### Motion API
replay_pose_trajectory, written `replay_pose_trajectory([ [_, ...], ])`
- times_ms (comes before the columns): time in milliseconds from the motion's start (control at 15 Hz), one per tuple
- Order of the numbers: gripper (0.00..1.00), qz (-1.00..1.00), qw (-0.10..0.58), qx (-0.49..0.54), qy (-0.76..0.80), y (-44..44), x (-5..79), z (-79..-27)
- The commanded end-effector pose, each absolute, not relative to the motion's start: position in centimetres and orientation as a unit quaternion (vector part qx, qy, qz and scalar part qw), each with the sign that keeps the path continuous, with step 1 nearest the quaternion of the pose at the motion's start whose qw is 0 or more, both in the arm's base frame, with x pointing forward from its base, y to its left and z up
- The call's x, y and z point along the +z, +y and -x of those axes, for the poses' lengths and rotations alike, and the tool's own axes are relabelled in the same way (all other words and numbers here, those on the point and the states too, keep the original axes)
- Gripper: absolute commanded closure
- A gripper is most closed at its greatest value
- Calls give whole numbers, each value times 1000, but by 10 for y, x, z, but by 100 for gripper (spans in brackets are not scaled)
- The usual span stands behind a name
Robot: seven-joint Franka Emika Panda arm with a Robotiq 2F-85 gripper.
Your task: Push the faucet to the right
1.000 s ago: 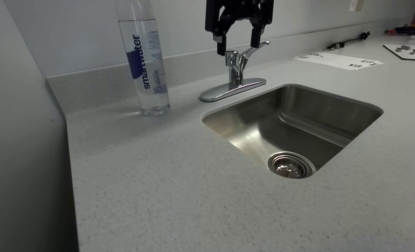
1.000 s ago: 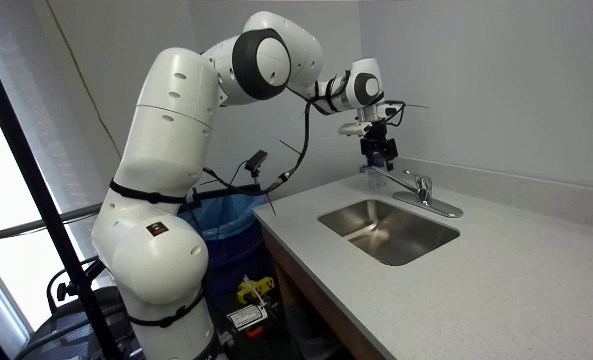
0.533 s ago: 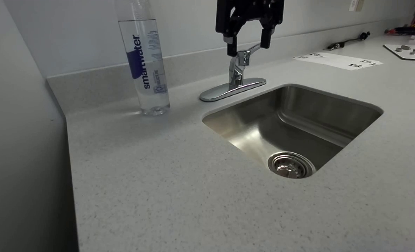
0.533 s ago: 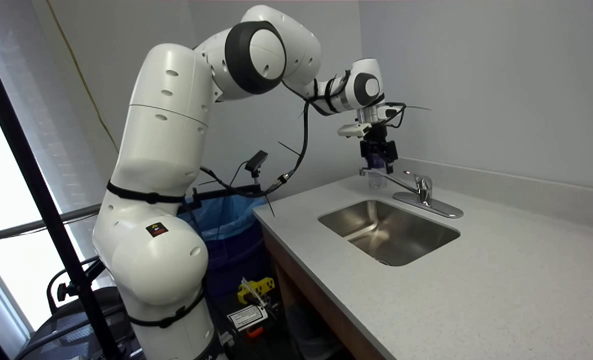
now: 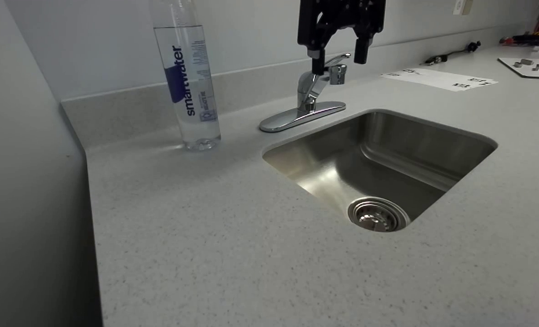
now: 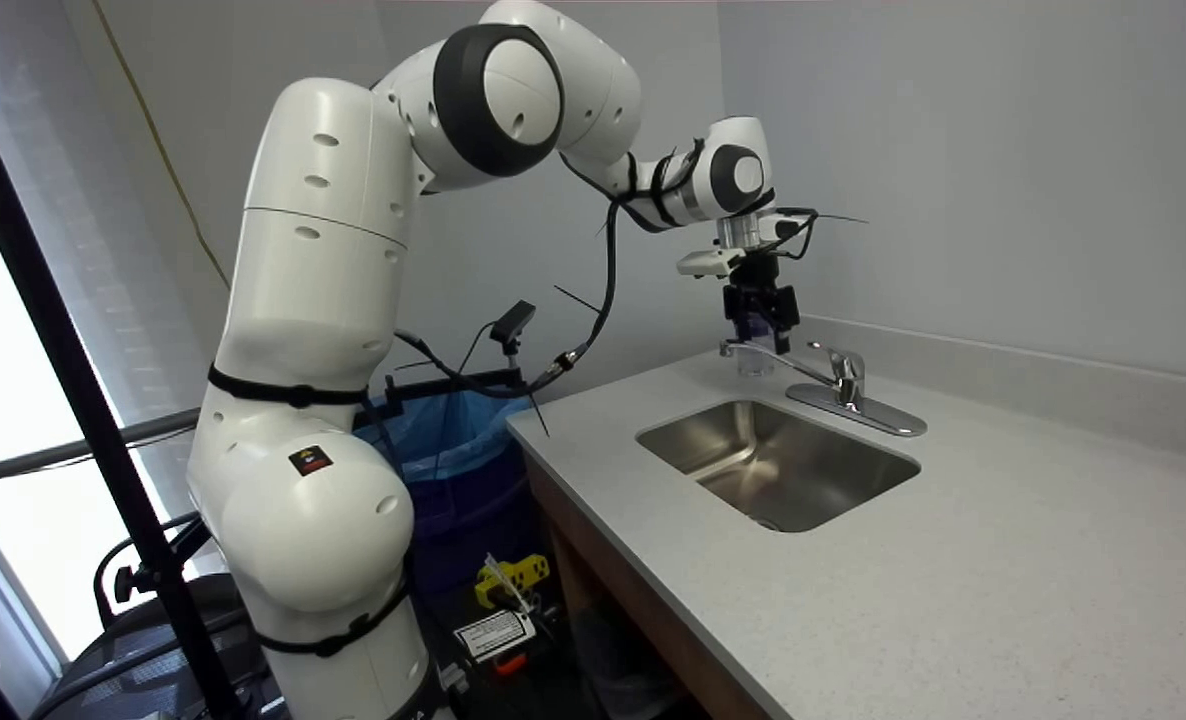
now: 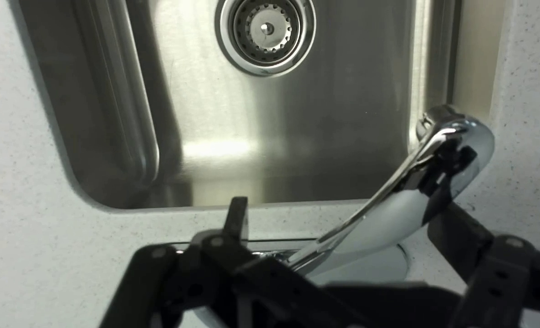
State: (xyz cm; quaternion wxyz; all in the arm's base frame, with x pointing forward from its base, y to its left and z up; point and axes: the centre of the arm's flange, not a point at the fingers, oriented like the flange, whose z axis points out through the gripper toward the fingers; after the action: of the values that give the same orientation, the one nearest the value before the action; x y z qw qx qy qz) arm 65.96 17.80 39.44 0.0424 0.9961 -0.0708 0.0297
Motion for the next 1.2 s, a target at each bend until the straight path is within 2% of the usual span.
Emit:
replay_pose_trajectory([
  [0, 0, -994, 59, 16, -94, 145, 394, -648],
  [1133, 0, -982, 80, -6, -171, 95, 391, -646],
])
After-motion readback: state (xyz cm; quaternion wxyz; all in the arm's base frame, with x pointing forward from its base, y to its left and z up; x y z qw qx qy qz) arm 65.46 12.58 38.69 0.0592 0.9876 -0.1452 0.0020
